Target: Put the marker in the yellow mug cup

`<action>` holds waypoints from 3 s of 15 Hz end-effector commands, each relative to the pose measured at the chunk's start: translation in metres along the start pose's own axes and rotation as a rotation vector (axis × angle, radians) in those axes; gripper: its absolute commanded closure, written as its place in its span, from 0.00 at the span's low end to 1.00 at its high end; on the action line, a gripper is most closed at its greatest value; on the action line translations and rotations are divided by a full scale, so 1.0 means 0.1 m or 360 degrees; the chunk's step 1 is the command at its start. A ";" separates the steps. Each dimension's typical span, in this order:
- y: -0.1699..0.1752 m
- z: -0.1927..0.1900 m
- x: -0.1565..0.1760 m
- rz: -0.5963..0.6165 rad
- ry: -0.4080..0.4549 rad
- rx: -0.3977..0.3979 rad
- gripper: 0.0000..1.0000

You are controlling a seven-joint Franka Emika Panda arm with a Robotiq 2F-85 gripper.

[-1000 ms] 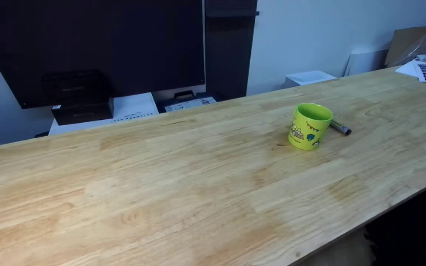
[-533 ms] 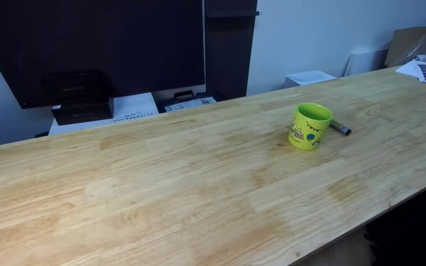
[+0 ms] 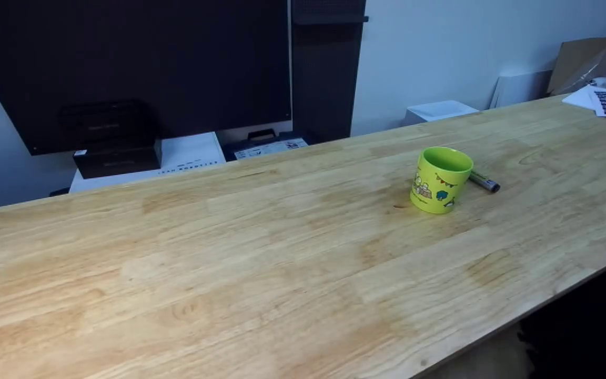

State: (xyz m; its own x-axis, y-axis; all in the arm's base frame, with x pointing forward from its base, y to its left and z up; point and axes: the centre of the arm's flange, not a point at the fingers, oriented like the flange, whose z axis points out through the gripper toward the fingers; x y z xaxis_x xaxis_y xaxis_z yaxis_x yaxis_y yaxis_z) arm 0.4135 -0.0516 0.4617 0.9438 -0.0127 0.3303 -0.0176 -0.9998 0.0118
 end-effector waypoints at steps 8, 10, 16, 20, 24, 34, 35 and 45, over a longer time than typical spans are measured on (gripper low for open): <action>1.55 1.07 -0.60 0.0466 -0.0349 -0.0132 0.00; 1.55 1.12 -0.57 0.0465 -0.0363 -0.0133 0.00; 1.68 1.60 -0.25 0.0294 -0.0320 -0.0115 0.00; 1.87 2.19 -0.08 0.0168 -0.0332 -0.0136 0.00; 1.77 2.34 -0.23 0.0151 -0.0393 -0.0114 0.00; 1.49 2.94 -0.14 0.0002 -0.0468 -0.0058 0.00; 1.44 3.03 -0.12 -0.0013 -0.0483 -0.0040 0.00; 1.68 3.65 -0.26 -0.0016 -0.0601 0.0042 0.00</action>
State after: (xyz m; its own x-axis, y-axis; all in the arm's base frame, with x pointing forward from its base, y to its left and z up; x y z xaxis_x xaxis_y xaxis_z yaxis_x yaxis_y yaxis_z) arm 0.4951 -0.2070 0.1249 0.9995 -0.0034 -0.0329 -0.0033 -1.0000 0.0041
